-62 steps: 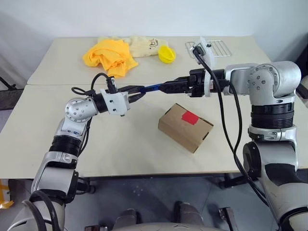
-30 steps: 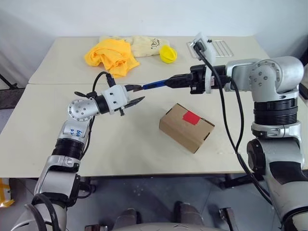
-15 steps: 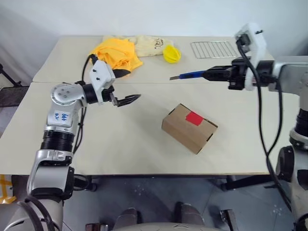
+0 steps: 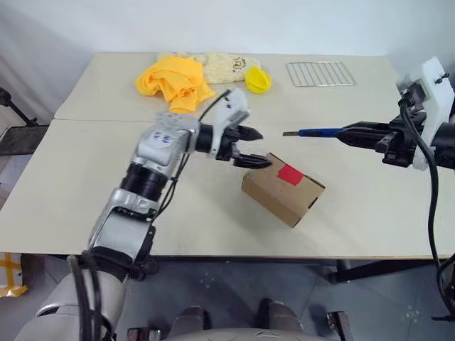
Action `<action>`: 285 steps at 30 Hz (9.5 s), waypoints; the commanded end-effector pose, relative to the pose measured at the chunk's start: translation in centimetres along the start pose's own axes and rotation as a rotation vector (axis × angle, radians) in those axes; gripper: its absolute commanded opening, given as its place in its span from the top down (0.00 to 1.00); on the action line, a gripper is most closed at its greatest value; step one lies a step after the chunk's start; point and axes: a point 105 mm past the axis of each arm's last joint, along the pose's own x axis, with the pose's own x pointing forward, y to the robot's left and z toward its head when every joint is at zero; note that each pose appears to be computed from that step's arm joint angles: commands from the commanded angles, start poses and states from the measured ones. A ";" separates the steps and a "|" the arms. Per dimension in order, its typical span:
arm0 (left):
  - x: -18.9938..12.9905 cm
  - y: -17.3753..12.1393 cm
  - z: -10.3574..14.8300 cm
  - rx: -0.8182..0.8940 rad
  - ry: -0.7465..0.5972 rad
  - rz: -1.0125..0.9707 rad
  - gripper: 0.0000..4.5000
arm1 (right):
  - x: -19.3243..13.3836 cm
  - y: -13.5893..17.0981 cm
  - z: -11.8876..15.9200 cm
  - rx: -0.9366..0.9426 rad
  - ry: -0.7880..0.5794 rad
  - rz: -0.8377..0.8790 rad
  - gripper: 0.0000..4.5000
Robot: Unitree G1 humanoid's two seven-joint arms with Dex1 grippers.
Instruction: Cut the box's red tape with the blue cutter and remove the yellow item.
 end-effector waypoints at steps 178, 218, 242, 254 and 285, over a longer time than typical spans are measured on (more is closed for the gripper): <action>1.8 -0.7 -4.3 -0.170 0.296 0.049 1.00 | 1.9 -0.7 -3.4 -0.085 0.025 -0.019 0.96; 2.6 -0.7 -5.4 -0.183 0.335 0.069 1.00 | 3.0 -1.0 -3.9 -0.109 0.251 0.030 0.96; 4.0 -0.8 -6.6 -0.218 0.389 0.093 1.00 | 3.6 -1.1 -3.4 -0.043 0.368 0.056 0.96; 4.3 -0.3 -7.1 -0.250 0.391 0.138 1.00 | 4.3 -1.9 -5.6 0.005 0.491 0.026 0.96; 2.7 1.3 -7.4 -0.328 0.316 0.231 1.00 | -2.4 -3.8 -3.2 -0.019 0.455 0.030 0.96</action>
